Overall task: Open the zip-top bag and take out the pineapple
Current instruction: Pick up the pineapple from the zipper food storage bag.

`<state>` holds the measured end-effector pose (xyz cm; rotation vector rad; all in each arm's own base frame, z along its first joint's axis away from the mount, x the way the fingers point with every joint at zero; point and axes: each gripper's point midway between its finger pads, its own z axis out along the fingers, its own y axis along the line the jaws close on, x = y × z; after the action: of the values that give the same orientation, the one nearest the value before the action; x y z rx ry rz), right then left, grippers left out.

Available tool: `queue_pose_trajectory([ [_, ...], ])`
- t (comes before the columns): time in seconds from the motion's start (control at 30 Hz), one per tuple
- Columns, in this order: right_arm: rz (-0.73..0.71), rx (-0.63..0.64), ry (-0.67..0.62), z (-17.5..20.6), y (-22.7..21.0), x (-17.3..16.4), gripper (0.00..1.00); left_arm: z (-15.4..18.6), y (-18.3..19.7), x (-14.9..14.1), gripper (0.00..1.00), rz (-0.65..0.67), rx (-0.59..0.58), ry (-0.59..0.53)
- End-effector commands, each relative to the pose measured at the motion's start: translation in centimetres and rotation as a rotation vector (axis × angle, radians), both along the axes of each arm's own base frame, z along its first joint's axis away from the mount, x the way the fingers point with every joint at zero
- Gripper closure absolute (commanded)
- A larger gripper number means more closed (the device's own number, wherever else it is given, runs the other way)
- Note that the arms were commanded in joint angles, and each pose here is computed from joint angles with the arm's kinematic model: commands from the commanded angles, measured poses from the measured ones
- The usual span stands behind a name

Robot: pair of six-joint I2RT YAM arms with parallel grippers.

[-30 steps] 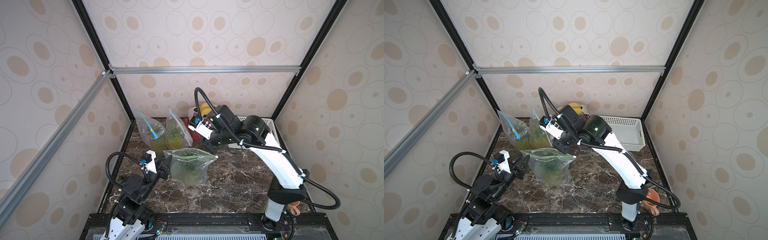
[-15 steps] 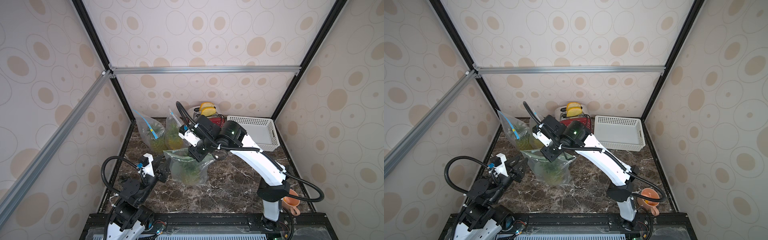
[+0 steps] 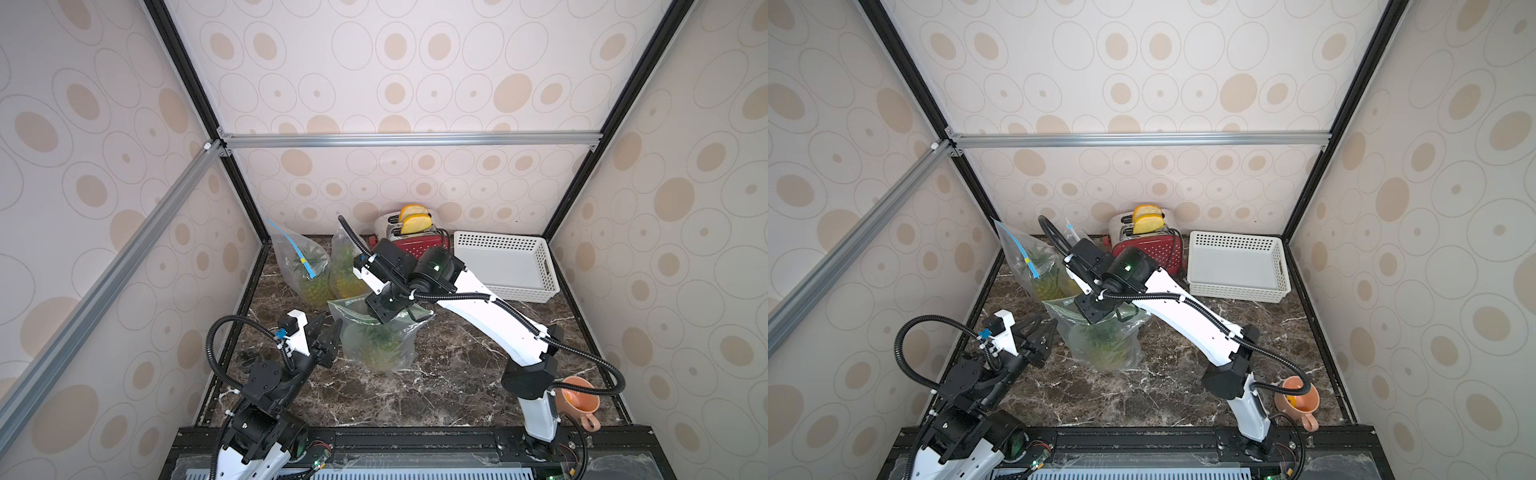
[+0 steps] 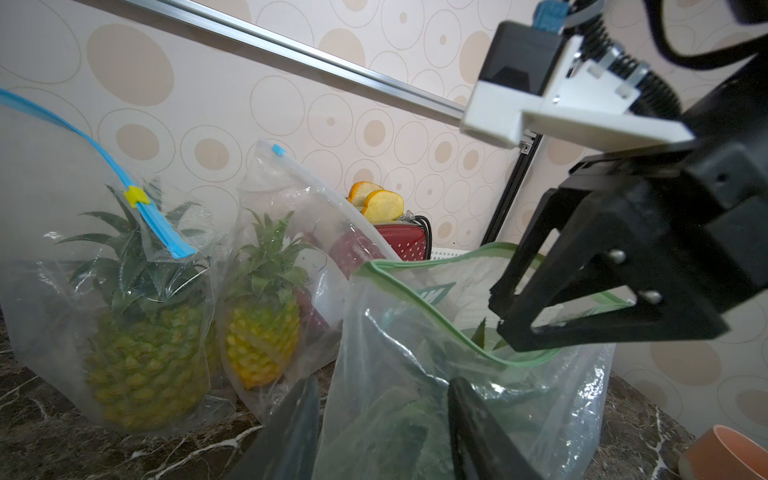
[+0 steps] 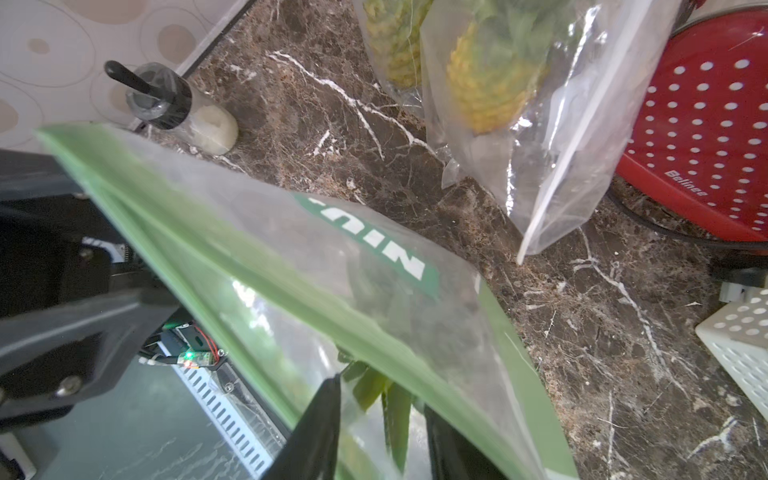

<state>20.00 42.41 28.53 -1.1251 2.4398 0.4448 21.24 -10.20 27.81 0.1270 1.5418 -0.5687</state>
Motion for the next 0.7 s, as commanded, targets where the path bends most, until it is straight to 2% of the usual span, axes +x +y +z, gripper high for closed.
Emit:
queue_pose_trajectory([
  [0.0,-0.083,-0.019,0.001,-0.8,-0.3,1.4,0.59,0.3,-0.1,-0.2,0.48,-0.009,-0.02,-0.007],
  [0.1,-0.11,-0.035,-0.005,-1.2,-0.3,1.9,0.54,0.1,-0.2,-0.1,0.48,-0.014,-0.027,-0.005],
  [0.27,-0.181,-0.008,-0.044,-0.1,-0.7,3.0,0.53,0.0,-0.2,-0.1,0.48,-0.02,-0.039,-0.009],
  [0.4,-0.203,0.012,-0.02,0.0,-0.5,3.5,0.53,-0.1,-0.2,-0.2,0.48,-0.018,-0.041,-0.012],
  [0.67,-0.149,-0.061,0.076,-1.5,-1.2,0.8,0.51,-0.3,0.0,-0.2,0.47,-0.011,-0.05,-0.017],
])
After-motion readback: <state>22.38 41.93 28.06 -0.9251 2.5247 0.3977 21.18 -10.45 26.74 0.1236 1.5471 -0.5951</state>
